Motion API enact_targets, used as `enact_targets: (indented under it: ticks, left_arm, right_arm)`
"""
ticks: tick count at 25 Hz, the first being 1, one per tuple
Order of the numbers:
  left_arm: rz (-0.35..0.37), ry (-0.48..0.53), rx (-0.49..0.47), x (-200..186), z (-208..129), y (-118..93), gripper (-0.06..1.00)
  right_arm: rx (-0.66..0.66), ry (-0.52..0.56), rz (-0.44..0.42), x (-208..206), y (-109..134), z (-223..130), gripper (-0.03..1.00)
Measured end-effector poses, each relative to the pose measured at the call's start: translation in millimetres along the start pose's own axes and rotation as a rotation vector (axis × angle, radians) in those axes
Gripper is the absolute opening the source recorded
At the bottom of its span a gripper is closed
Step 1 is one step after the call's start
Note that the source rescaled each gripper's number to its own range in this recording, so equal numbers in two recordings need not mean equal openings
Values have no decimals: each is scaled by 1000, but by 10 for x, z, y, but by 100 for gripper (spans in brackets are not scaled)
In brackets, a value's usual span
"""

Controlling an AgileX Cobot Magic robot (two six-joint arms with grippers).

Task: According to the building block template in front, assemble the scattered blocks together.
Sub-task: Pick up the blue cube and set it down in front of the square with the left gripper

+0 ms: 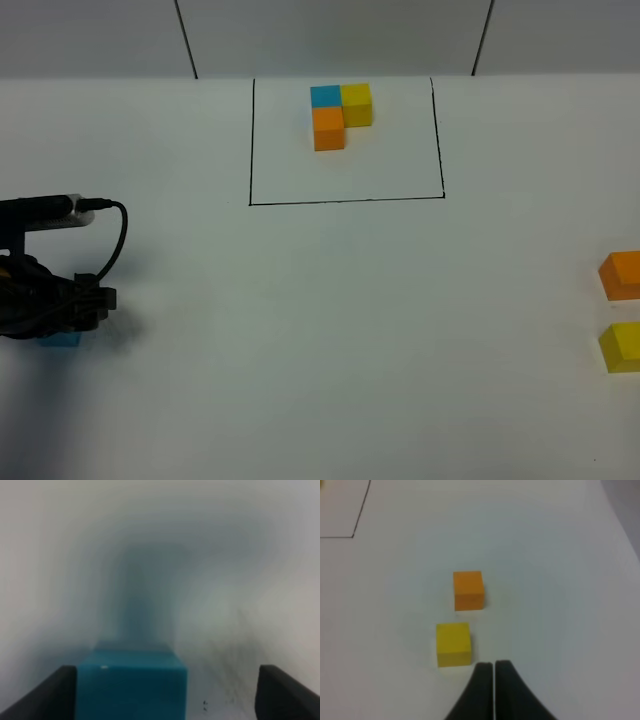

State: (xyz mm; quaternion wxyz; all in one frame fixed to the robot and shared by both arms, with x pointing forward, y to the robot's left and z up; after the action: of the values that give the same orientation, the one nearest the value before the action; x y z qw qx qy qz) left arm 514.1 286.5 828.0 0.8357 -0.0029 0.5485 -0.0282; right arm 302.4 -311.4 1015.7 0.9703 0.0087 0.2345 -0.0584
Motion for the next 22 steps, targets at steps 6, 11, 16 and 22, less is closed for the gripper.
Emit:
enact_targets:
  ticks: [6,11,16,22]
  left_arm:
    - [-6,40,1,27,-70,-13,86]
    - [-8,69,1,63,-119,-16,86]
    - [-6,74,0,105,-131,-9,85]
    - [-1,55,1,111,-98,-2,70]
  right_arm:
    - [0,0,0,0,0,0,1]
    - [0,0,0,0,0,0,1]
    - [0,0,0,0,0,0,1]
    - [0,0,0,0,0,0,1]
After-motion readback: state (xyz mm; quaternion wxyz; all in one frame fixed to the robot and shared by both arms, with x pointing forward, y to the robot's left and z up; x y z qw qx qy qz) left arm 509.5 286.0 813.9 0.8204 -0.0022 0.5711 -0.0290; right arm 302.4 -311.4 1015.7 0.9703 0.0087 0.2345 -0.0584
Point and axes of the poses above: a point on each arm's last joint axis where the gripper is mounted, x pointing out along that axis toward the gripper, y along the wrist's bending axis when the last joint is at zero, z = x × y, the point moved 8 cm from there along x, pointing out along that axis toward the gripper, and after that the axes turned 4 degrees about x, right-handed, at the moved point
